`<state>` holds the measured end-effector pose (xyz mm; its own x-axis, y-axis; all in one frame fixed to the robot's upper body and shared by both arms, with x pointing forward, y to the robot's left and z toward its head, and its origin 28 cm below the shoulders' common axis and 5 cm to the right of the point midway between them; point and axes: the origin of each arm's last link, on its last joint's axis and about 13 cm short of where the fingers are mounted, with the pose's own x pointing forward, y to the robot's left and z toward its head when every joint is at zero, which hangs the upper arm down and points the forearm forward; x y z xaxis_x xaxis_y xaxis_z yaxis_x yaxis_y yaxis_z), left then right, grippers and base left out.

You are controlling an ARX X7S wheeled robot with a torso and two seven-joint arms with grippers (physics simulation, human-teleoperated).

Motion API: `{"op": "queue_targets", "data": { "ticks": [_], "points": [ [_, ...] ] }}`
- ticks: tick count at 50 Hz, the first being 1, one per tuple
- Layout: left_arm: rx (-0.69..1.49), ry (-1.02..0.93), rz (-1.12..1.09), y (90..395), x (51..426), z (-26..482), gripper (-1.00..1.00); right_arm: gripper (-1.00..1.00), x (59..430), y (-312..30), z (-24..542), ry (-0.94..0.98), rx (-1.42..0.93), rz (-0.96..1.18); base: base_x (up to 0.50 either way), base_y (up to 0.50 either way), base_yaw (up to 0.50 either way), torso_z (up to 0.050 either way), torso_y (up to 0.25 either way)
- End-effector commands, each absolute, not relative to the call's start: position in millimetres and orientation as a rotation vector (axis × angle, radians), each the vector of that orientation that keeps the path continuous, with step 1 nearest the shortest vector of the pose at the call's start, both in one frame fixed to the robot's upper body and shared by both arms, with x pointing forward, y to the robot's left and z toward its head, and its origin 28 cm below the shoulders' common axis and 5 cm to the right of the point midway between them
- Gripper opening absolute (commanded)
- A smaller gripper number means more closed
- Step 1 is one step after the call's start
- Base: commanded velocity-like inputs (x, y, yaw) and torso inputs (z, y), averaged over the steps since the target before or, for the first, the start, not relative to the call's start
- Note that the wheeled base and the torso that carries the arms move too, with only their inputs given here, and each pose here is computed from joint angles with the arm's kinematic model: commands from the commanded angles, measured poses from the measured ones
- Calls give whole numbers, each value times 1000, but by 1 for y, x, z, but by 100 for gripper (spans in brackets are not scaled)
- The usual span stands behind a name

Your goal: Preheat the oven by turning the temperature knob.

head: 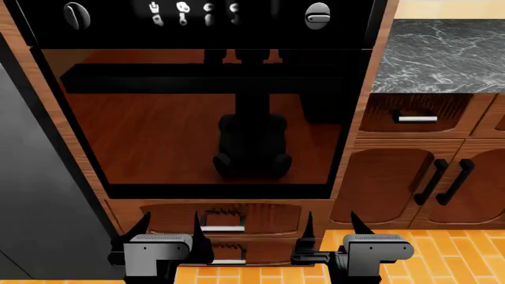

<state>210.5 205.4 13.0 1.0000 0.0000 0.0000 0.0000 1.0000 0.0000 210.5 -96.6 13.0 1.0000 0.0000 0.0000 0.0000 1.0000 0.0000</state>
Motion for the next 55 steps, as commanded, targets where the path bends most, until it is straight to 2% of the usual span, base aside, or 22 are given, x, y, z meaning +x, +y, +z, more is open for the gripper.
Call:
{"op": "queue_targets", "data": {
  "ticks": [1,13,15,20,30,37,47,55],
  "points": [
    [11,-15,-34,203,210,13,100,100,213,-100,12,-32,-78,-55,0,0,0,0,0],
    [-29,-61,-13,205,214,21,100,100,212,-98,25,-85,-131,-76,0,0,0,0,0],
    [-34,-127,-17,204,212,35,100,100,207,-98,46,-167,-159,-76,0,0,0,0,0],
    [-10,-287,-7,204,209,69,100,100,203,-100,74,-226,-182,-118,0,0,0,0,0],
    [-43,-480,24,206,222,132,100,100,206,-108,127,-399,-198,-166,0,0,0,0,0],
    [-51,-608,15,206,211,166,100,100,199,-102,164,-549,-207,-151,0,0,0,0,0],
    [-87,-668,9,208,204,190,100,100,192,-102,187,-627,-205,-155,0,0,0,0,0],
    [-79,-702,-6,212,200,191,100,100,184,-104,196,-673,-174,-149,0,0,0,0,0]
  ]
}}
